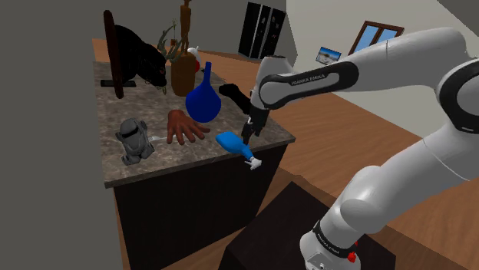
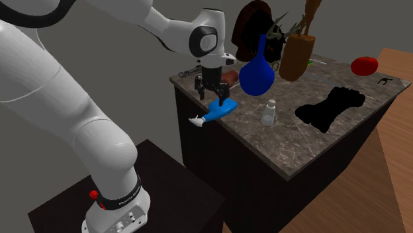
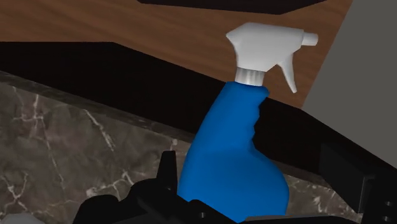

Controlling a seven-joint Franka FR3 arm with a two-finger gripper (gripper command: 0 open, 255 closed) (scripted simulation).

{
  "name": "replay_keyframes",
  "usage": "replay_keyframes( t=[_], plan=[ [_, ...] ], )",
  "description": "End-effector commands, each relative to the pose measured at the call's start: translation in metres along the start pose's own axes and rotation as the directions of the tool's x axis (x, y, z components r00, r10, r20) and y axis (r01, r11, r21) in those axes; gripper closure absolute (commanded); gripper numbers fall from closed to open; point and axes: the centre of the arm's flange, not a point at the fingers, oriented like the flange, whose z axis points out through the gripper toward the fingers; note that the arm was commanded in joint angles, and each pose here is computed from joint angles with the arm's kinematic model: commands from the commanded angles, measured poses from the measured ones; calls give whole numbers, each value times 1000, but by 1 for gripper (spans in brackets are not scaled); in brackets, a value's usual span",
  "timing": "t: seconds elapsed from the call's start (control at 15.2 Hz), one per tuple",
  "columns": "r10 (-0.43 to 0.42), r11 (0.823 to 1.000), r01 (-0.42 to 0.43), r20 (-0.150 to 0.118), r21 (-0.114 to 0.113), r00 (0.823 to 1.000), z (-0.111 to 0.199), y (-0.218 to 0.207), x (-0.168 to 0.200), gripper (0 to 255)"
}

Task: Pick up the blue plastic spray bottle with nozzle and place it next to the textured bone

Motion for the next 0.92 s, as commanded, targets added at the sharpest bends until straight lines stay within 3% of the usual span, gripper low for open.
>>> replay_keyframes(
  t=[0.0, 0.53, 0.86],
  plan=[
    [-13, 1000, 14, 14, -6, 1000, 24, 4, 13, 0],
    [-19, 1000, 19, 20, -8, 1000, 71, 6, 17, 0],
    [-19, 1000, 19, 20, -8, 1000, 74, 6, 17, 0]
  ],
)
